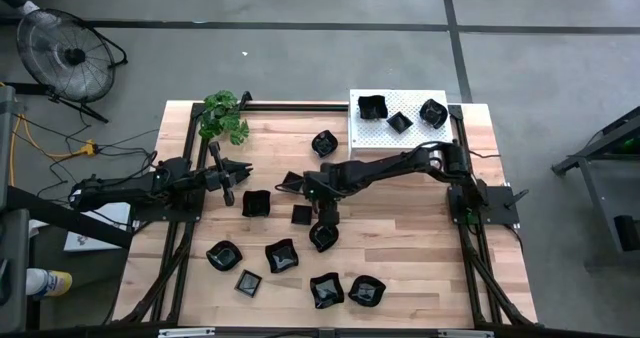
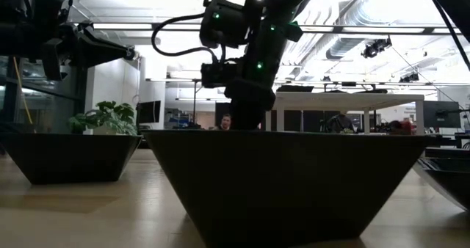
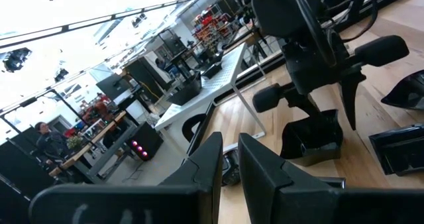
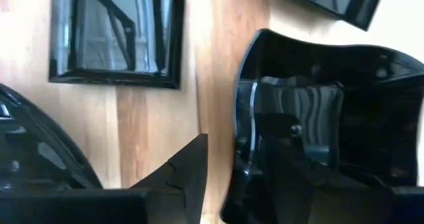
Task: Pick & Place Mini shaped plates
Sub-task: Stack the distorted square plate on top of the distorted square plate on the shelf
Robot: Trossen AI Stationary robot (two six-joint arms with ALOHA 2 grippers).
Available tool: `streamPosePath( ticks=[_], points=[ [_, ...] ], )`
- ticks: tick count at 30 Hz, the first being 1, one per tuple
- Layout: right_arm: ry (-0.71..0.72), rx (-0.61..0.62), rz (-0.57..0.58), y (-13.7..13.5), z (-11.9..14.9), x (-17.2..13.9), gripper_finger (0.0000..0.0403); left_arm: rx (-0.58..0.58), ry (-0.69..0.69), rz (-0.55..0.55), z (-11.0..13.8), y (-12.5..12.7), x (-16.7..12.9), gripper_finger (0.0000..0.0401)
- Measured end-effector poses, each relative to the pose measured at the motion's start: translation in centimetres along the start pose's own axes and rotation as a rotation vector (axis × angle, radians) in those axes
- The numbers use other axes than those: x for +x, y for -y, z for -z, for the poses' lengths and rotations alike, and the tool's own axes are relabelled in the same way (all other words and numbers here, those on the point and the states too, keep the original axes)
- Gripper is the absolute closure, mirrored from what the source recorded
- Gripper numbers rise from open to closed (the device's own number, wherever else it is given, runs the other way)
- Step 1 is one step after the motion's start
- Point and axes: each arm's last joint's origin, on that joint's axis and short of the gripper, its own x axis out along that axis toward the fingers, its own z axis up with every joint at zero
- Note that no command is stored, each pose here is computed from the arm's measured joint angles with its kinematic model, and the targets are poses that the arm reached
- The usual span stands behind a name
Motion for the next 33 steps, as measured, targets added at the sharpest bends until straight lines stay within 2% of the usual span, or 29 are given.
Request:
streamPosePath(
  ticks=[7,18,26,33],
  points=[
    [0.003,0.011,0.033,0.1,0.0,0.0,0.0305,0.0,0.0,0.0,0.0,0.0,0.0,0.0355],
    [0.005,0.027,0.033,0.1,-0.1,-0.1,0.0394,0.0,0.0,0.0,0.0,0.0,0.0,0.0355],
    [0.04,0.018,0.052,0.0,-0.4,-0.5,0.0401,0.0,0.0,-0.001,0.0,0.0,0.0,0.0355],
    [0.1,0.012,0.083,-0.4,-1.2,-3.3,0.0402,0.0,0.0,0.0,0.0,0.0,0.0,0.0355]
  ],
)
